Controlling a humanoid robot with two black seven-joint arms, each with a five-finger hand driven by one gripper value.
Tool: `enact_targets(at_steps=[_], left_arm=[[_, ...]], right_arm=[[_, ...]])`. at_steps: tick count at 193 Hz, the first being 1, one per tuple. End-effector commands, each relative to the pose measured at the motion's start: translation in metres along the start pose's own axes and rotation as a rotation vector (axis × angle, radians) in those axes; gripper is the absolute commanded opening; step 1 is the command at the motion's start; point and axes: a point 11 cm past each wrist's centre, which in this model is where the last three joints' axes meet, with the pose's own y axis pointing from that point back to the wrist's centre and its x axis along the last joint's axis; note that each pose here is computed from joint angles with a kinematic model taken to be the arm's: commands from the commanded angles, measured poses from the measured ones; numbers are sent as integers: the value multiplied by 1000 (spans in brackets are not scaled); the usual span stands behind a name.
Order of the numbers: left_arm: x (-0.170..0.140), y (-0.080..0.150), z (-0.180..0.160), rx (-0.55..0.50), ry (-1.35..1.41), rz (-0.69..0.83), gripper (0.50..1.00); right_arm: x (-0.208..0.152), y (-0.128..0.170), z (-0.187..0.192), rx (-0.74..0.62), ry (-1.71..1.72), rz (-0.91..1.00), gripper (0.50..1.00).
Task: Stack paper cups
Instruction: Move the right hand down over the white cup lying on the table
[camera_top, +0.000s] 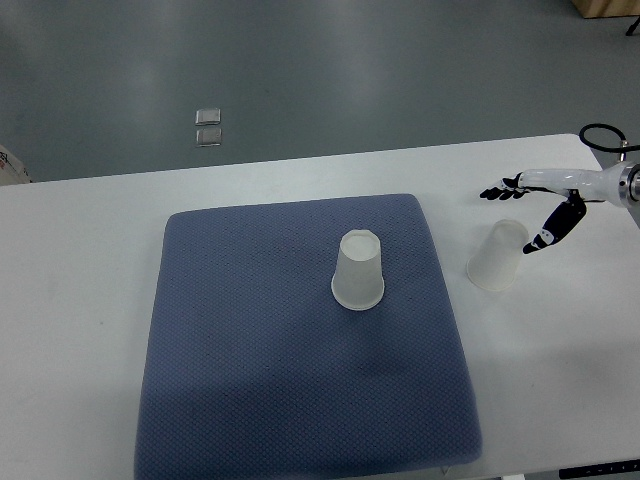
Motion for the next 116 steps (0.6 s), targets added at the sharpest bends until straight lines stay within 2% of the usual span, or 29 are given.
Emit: enact_targets(at_steps=[1,23,86,116], left_arm=[[0,0,0,0,0,-2,1000],[0,0,0,0,-1,0,1000],[0,0,0,0,0,-2,1000],[0,0,0,0,0,0,1000]], right_arm=[[-9,-8,-1,-6,25,-1,921],[-21,-14,0,-6,34,-15,921],[-28,-24,-5,6,39,-8,917],[-32,-25,-2,-3,46,-6,897]])
